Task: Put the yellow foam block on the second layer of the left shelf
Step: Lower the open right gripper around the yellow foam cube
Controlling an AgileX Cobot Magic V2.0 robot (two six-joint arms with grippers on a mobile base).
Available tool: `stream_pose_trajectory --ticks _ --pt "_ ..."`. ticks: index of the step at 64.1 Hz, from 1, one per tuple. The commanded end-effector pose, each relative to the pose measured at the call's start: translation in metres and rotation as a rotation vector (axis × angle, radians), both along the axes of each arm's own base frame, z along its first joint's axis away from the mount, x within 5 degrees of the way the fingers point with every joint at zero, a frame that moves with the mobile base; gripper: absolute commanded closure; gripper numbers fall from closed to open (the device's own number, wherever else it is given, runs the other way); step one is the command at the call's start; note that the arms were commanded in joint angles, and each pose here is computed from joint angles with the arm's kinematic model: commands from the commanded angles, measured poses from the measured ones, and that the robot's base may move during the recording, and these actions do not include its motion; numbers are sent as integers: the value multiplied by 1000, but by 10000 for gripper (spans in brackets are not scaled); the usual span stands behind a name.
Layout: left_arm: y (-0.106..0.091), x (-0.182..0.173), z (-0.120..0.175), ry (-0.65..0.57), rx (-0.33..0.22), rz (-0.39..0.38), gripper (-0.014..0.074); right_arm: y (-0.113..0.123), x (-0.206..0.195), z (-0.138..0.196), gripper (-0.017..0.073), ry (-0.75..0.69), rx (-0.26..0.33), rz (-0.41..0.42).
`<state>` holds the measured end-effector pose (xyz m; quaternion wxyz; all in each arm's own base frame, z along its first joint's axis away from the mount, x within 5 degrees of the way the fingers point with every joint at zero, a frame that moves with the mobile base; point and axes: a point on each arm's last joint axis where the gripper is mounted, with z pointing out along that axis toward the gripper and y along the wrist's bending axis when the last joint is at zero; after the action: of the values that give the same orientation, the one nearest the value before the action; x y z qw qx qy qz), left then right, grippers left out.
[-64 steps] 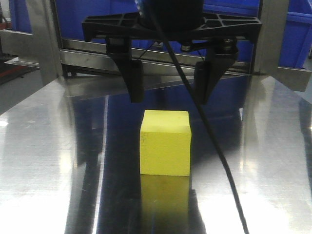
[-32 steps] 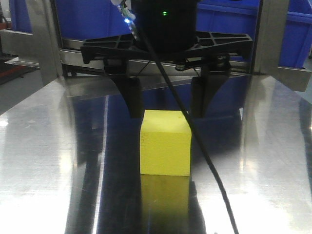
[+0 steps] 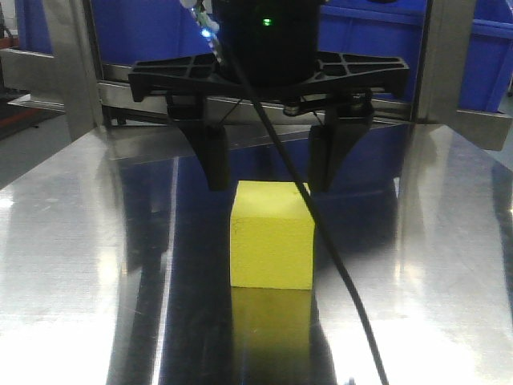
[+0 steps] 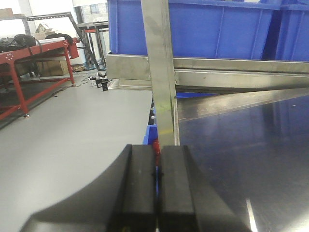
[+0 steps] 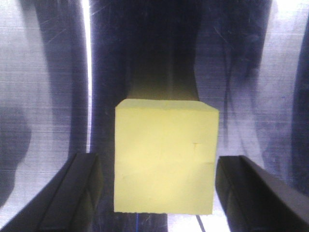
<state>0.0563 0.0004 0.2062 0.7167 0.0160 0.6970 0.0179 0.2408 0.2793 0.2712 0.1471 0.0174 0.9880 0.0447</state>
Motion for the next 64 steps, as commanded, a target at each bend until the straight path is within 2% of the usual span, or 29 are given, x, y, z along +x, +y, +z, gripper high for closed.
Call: stream_pose_trajectory --ticks 1,64 --pt "-1 -1 1 -78 -11 -16 457 -5 1 25 -37 -83 35 18" --pt "-1 -1 1 -78 -11 -16 457 -5 0 15 -36 -87 38 30"
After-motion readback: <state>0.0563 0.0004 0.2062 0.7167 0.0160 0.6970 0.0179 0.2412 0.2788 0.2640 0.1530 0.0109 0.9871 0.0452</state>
